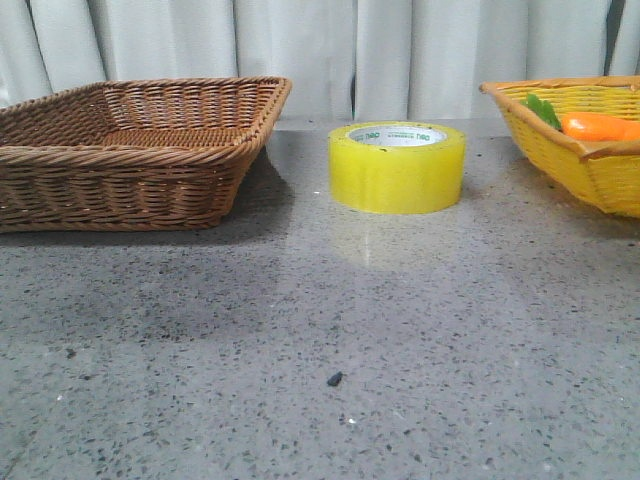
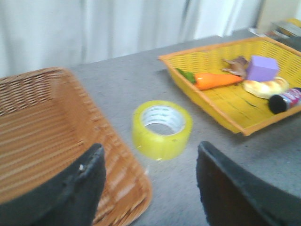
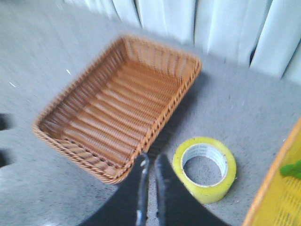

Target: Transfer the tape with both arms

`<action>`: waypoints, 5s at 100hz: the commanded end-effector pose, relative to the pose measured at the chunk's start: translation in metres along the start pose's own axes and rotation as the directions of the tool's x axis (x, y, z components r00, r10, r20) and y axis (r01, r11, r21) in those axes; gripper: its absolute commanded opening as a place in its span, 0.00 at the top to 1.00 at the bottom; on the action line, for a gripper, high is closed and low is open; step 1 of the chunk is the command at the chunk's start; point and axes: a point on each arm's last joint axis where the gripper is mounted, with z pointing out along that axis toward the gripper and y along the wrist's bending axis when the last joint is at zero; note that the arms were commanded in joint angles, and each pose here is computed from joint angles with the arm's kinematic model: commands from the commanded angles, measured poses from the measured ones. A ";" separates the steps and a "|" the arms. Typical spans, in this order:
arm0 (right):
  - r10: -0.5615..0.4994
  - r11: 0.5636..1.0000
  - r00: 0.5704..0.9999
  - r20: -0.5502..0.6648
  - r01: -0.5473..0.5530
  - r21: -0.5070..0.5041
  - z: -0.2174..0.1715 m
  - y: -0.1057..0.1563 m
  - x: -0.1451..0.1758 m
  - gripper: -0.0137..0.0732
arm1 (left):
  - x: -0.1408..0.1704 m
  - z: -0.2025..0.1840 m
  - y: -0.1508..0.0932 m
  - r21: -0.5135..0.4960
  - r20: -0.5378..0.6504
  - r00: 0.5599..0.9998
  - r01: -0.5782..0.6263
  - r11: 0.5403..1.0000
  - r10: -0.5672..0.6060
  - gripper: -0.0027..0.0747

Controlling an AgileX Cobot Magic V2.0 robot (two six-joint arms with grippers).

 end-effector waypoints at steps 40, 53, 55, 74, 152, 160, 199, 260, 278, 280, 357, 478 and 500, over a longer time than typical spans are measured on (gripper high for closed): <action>0.088 0.985 0.937 0.338 -0.133 0.113 -0.149 -0.025 0.103 0.92 | -0.058 0.175 -0.026 0.210 -0.330 0.943 0.024 0.977 0.048 0.47; 0.121 0.980 0.937 0.327 -0.165 0.109 -0.152 -0.027 0.116 0.92 | -0.054 0.222 -0.026 0.225 -0.423 0.906 0.100 0.969 0.005 0.46; 0.124 0.980 0.938 0.323 -0.167 0.110 -0.153 -0.027 0.117 0.92 | -0.053 0.228 -0.026 0.230 -0.431 0.902 0.116 0.966 -0.006 0.46; 0.132 0.977 0.954 0.271 -0.171 0.127 -0.150 -0.028 0.121 0.92 | -0.038 0.265 -0.021 0.230 -0.481 0.877 0.126 0.965 0.001 0.38; 0.121 0.973 0.959 0.258 -0.166 0.159 -0.150 -0.030 0.122 0.92 | 0.001 0.310 -0.011 0.188 -0.534 0.845 0.168 0.968 -0.043 0.99; 0.115 0.972 0.959 0.260 -0.163 0.170 -0.150 -0.031 0.122 0.92 | -0.021 0.299 -0.016 0.210 -0.473 0.881 0.151 0.966 -0.035 0.99; 0.110 0.971 0.958 0.265 -0.160 0.177 -0.150 -0.032 0.122 0.92 | -0.147 0.168 -0.003 -0.009 -0.144 0.973 -0.186 0.983 0.182 0.99; 0.120 0.972 0.964 0.237 -0.163 0.167 -0.145 -0.031 0.125 0.92 | -0.073 0.184 0.115 -0.270 -0.483 0.872 -0.064 0.961 -0.078 0.61; 0.101 0.970 0.965 0.243 -0.150 0.189 -0.145 -0.032 0.125 0.92 | -0.086 0.166 0.111 -0.316 -0.435 0.894 -0.045 0.948 -0.102 0.42; 0.097 0.970 0.965 0.243 -0.146 0.194 -0.145 -0.033 0.126 0.92 | -0.090 0.162 0.110 -0.322 -0.413 0.905 -0.036 0.946 -0.106 0.44; -0.151 0.975 0.849 0.506 0.044 0.217 -0.117 -0.040 0.249 0.92 | 0.035 -0.043 0.007 -0.201 0.248 0.921 -0.254 0.946 0.299 0.96; -0.153 0.975 0.865 0.478 0.052 0.218 -0.108 -0.040 0.254 0.92 | 0.139 -0.095 0.033 -0.467 0.328 0.892 -0.132 0.874 0.310 0.99; -0.153 0.975 0.865 0.478 0.052 0.218 -0.108 -0.040 0.254 0.92 | 0.218 -0.087 0.047 -0.499 0.410 0.909 0.152 0.853 0.078 0.99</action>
